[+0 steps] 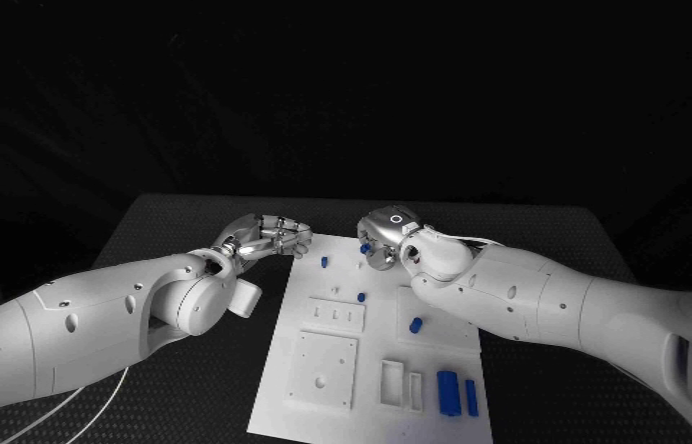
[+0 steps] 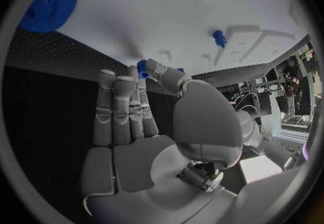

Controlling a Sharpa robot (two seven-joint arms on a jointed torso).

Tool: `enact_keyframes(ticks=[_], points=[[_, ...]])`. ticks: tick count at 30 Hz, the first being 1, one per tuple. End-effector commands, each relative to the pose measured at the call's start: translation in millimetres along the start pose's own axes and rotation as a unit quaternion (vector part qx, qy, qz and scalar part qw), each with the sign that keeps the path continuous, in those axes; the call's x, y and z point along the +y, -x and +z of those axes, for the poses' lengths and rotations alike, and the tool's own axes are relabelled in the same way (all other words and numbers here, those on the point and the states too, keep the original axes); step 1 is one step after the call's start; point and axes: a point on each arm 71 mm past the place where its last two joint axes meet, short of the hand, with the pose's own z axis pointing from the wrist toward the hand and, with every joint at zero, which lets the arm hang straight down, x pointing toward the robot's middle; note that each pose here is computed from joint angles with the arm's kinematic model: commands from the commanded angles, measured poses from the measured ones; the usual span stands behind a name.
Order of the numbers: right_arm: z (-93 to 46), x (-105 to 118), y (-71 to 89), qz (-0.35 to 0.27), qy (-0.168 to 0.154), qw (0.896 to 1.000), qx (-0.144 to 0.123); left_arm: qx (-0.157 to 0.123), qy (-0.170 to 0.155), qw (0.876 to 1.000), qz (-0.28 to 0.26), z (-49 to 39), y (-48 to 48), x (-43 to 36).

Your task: Assemble the parts on the task board

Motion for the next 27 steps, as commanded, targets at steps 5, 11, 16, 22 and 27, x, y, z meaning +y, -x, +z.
enact_keyframes(ticks=[5, 11, 16, 22, 27], points=[[-0.5, -2.4, -4.9, -0.013, -0.006, 1.0, 0.02, 0.008, -0.007, 1.0, 0.001, 0.7, -2.5, -2.7], [1.7, -0.4, -4.9, -0.01, -0.006, 1.0, 0.02, 0.009, -0.007, 1.0, 0.001, 0.8, -3.0, -2.8], [2.4, -2.5, -5.3, -0.003, -0.011, 1.0, 0.019, 0.009, -0.007, 1.0, 0.001, 0.6, -2.7, -3.1], [2.3, -6.4, -4.8, 0.006, -0.024, 1.0, 0.011, 0.006, -0.008, 1.0, 0.002, 0.7, -2.2, -3.8], [1.1, -9.0, -3.4, 0.015, -0.034, 0.999, 0.0, 0.003, -0.009, 1.0, 0.003, 0.4, -1.2, -4.2]])
